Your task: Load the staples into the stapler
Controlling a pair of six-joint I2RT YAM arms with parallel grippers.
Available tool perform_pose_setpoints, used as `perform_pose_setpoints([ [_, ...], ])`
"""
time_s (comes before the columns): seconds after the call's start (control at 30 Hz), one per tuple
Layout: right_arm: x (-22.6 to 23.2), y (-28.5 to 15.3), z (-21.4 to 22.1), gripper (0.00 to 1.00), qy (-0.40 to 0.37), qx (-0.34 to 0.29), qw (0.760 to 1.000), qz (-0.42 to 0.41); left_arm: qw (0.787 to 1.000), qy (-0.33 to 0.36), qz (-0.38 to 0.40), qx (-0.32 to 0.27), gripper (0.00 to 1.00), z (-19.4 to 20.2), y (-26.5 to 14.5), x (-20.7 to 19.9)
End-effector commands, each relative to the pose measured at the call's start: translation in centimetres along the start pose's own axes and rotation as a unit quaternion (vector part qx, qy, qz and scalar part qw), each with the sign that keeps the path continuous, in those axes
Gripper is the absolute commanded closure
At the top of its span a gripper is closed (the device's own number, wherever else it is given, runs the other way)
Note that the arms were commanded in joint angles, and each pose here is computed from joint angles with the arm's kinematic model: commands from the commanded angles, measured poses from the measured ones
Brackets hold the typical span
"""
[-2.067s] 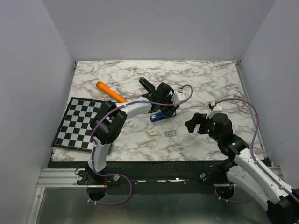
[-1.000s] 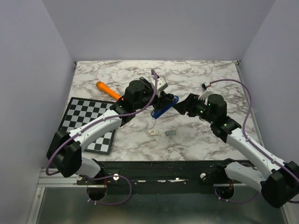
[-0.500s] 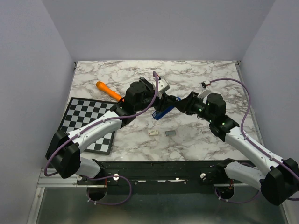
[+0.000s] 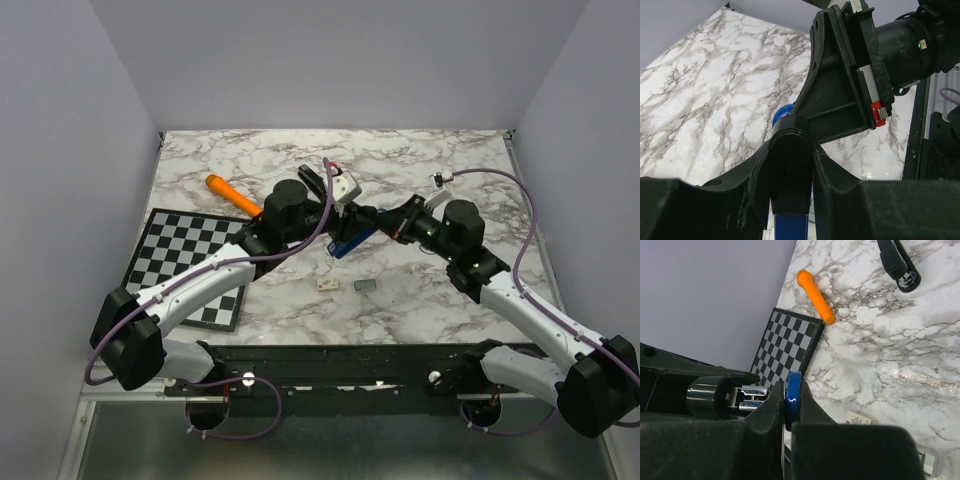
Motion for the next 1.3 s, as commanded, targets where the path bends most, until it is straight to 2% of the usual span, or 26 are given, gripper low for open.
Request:
perform_pose_setpoints([
  [0.0,-1.0,-0.3,-0.4,0.99,0.015,-0.025,0.999,0.019,0.995,0.033,0.008,-0.097,1.00,-5.3,-2.3,-2.1],
  [0.17,-1.2,-1.3,-1.8,0.99,0.059,-0.048,0.997,0.018,0.986,0.033,-0.060,-0.151,1.00,-6.4,-5.8,-1.0],
  [0.2,-1.2,-1.6,-2.4,0.99,0.065,-0.057,0.996,0.009,0.986,0.027,-0.075,-0.149,1.00,-5.3,-6.3,-0.5],
  [0.27,-1.1,-1.9,-2.8,0.99,0.088,-0.065,0.994,0.000,0.975,0.015,-0.117,-0.190,1.00,-6.3,-8.5,0.3],
  [0.3,-1.0,-2.1,-3.4,0.99,0.093,-0.074,0.993,-0.011,0.973,0.006,-0.134,-0.189,1.00,-5.0,-9.0,0.9],
  [0.4,-0.2,-2.6,-4.7,0.99,0.113,-0.089,0.989,-0.038,0.953,-0.014,-0.193,-0.233,1.00,-5.3,-11.9,2.0],
  [0.53,1.0,-3.0,-6.1,0.99,0.129,-0.105,0.983,-0.072,0.929,-0.064,-0.255,-0.259,1.00,-2.6,-14.6,3.6],
  [0.57,1.4,-3.1,-6.3,0.99,0.140,-0.107,0.981,-0.080,0.916,-0.076,-0.272,-0.284,1.00,-2.9,-15.8,3.9],
  [0.73,3.1,-3.5,-7.8,0.99,0.159,-0.125,0.971,-0.129,0.880,-0.169,-0.301,-0.325,0.96,0.9,-17.6,5.0],
  [0.9,4.2,-3.7,-8.8,0.99,0.177,-0.139,0.961,-0.163,0.858,-0.224,-0.298,-0.354,0.83,2.7,-18.3,5.3],
  [0.93,4.1,-3.7,-8.8,0.99,0.180,-0.140,0.960,-0.165,0.856,-0.234,-0.301,-0.350,0.76,3.6,-18.2,5.5],
  [1.07,4.2,-3.9,-9.1,0.99,0.195,-0.149,0.954,-0.171,0.846,-0.283,-0.284,-0.353,0.63,5.3,-17.8,5.3],
  [1.1,4.3,-3.9,-9.3,0.99,0.195,-0.155,0.953,-0.175,0.846,-0.286,-0.284,-0.350,0.59,5.6,-17.7,5.4],
  [1.13,4.3,-3.9,-9.3,0.99,0.195,-0.156,0.952,-0.176,0.847,-0.291,-0.284,-0.344,0.50,6.3,-17.6,5.4],
  [1.27,4.1,-3.9,-9.5,0.99,0.204,-0.165,0.950,-0.172,0.835,-0.305,-0.294,-0.352,0.35,7.2,-18.5,5.6],
])
Point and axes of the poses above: each gripper's point midway between its finger pads, its own y axis out along the fingers, its own x axis along the line the jaws close on, z = x × y, the point moved 2 cm from there along -y, back along the fingers, and after that the axes turned 7 degrees about -y, right-handed, at the moved point
